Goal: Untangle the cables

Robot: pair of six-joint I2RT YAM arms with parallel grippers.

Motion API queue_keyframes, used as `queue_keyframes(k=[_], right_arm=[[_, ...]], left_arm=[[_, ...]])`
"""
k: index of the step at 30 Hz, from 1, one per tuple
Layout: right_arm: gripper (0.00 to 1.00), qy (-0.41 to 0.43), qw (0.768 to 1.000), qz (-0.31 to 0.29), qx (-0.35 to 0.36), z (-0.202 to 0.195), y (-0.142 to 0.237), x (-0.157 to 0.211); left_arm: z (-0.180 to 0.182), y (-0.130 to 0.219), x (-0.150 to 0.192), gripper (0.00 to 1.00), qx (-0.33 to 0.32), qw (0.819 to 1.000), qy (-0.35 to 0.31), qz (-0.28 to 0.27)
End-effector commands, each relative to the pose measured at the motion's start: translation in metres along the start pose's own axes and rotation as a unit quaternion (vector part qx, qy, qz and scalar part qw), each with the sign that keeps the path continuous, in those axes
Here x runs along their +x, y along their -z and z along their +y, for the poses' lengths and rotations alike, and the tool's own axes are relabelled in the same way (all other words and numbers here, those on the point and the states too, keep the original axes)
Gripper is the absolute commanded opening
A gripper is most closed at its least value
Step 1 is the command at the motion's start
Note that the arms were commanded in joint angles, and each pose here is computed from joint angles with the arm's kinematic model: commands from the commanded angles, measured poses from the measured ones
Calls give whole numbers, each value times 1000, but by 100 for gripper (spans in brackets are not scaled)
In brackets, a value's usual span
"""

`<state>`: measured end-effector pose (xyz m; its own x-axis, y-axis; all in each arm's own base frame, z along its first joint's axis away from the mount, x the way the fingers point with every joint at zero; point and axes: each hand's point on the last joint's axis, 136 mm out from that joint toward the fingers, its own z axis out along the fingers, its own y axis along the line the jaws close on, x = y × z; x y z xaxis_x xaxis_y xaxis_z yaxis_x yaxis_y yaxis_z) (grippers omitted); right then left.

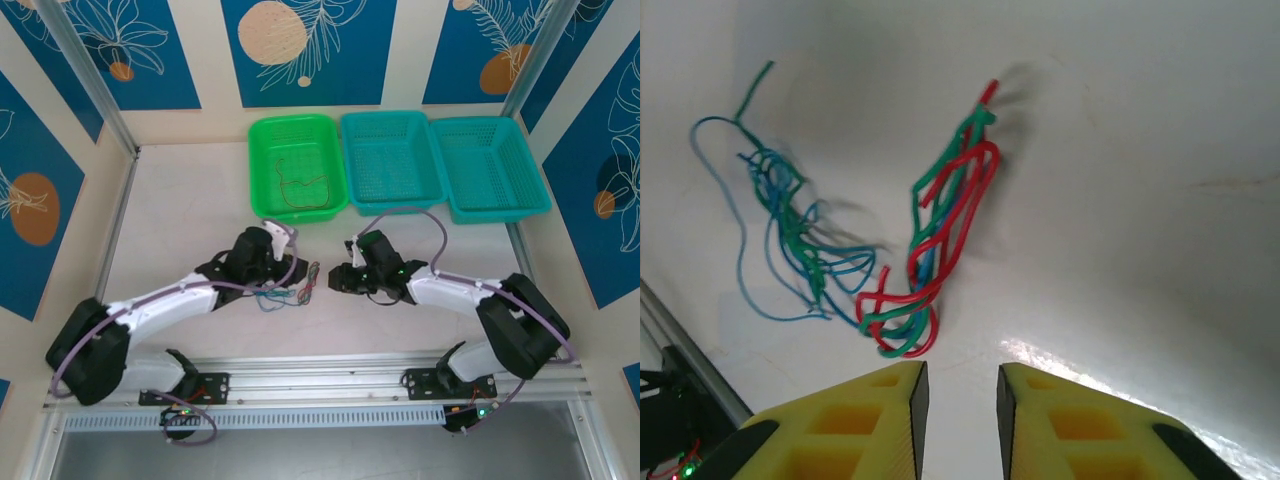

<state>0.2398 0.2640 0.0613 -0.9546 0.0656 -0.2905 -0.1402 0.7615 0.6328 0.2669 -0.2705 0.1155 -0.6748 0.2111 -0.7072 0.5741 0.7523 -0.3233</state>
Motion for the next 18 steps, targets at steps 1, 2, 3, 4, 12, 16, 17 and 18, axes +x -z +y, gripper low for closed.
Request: queue_keyframes(k=[1,2,3,4,12,16,17,18], right_arm=[[29,-66,997,37,33,-8,-9,8],[29,-67,996,40,34,-8,-11,8],[30,-70,996,41,36,-8,-12,9],[30,-70,996,40,35,-9,-12,9],[32,-66,996,48,29,-4,-16,10],[38,-60,997,48,24,3,-19,7],[39,-59,997,48,24,5,-20,6],[41,-58,997,48,24,7,-22,5]], left_arm=[[-16,-19,30,46,51,996,-5,78],[-12,-23,36,44,45,995,3,89],[-7,-27,42,43,32,994,13,99],[-3,-30,47,41,26,994,18,102],[-13,-45,67,36,73,988,49,127],[-7,-50,72,22,61,988,49,133],[-6,-51,73,16,59,988,48,134],[-6,-52,73,8,59,988,48,136]])
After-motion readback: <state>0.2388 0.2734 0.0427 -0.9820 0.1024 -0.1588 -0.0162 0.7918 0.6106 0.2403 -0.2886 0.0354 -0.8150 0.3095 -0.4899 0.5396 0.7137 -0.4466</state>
